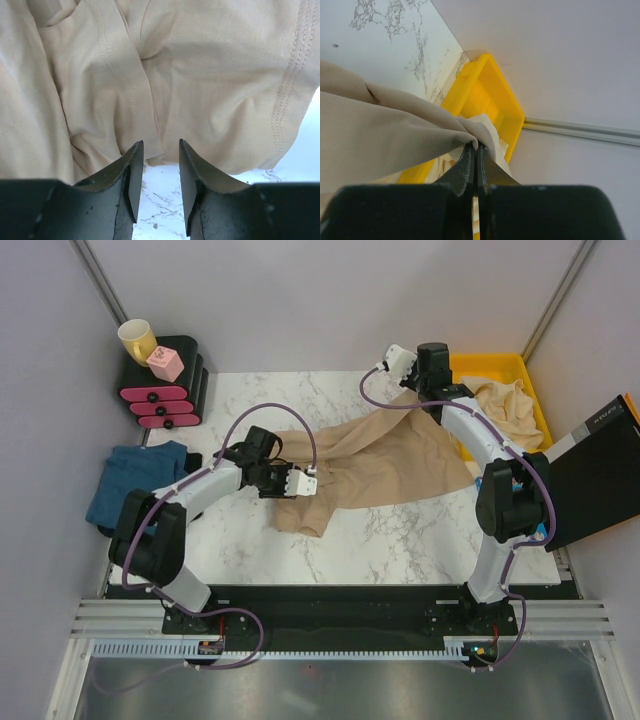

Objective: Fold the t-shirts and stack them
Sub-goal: Flatten the tshirt out

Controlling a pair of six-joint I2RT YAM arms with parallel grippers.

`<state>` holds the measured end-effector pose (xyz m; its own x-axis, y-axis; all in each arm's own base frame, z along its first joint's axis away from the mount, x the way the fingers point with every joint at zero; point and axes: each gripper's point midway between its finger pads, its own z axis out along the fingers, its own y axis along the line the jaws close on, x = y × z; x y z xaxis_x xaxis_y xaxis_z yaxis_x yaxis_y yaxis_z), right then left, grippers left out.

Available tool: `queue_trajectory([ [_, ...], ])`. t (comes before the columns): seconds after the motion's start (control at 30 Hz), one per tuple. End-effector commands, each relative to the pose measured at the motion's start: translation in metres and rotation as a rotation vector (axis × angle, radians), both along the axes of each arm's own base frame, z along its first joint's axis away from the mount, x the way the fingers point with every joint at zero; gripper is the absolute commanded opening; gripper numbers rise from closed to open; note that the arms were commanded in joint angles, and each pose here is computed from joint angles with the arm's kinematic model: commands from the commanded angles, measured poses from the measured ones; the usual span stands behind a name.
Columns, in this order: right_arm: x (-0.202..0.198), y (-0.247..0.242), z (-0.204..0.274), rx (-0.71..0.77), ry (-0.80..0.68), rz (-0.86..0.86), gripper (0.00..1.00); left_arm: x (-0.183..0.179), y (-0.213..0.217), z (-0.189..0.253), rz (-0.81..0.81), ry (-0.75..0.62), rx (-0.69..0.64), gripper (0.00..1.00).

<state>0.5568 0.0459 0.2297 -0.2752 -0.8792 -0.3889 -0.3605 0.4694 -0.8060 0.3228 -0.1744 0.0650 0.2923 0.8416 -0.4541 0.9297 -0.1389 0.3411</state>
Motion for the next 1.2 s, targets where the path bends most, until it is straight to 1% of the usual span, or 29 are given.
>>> queue_trajectory([
  [0.0,0.011,0.002,0.03,0.02,-0.087,-0.009,0.0,-0.005,-0.005,-0.002,-0.015,0.028,-0.024,0.41],
  [0.17,0.011,0.001,0.03,0.018,-0.087,-0.009,0.0,-0.002,-0.006,-0.015,-0.007,0.06,-0.009,0.41],
  [0.37,0.011,0.001,0.033,0.021,-0.092,-0.014,0.0,0.016,-0.006,-0.029,0.012,0.034,0.016,0.4],
  [0.5,0.01,0.0,0.032,0.013,-0.09,-0.015,0.0,0.023,-0.009,-0.023,0.017,0.011,0.004,0.39],
  [0.77,0.012,0.0,0.034,0.01,-0.095,-0.015,0.0,0.015,-0.012,0.001,0.0,-0.025,-0.047,0.37],
  [0.87,0.014,0.002,0.032,0.015,-0.093,-0.011,0.0,0.012,-0.012,-0.005,-0.006,-0.012,-0.039,0.36],
  [1.0,0.015,0.002,0.031,0.012,-0.091,-0.011,0.0,0.017,-0.013,-0.012,0.014,0.007,-0.029,0.36],
  [1.17,0.018,0.001,0.035,0.013,-0.1,-0.011,0.0,0.026,-0.012,-0.031,0.018,0.016,0.005,0.37],
])
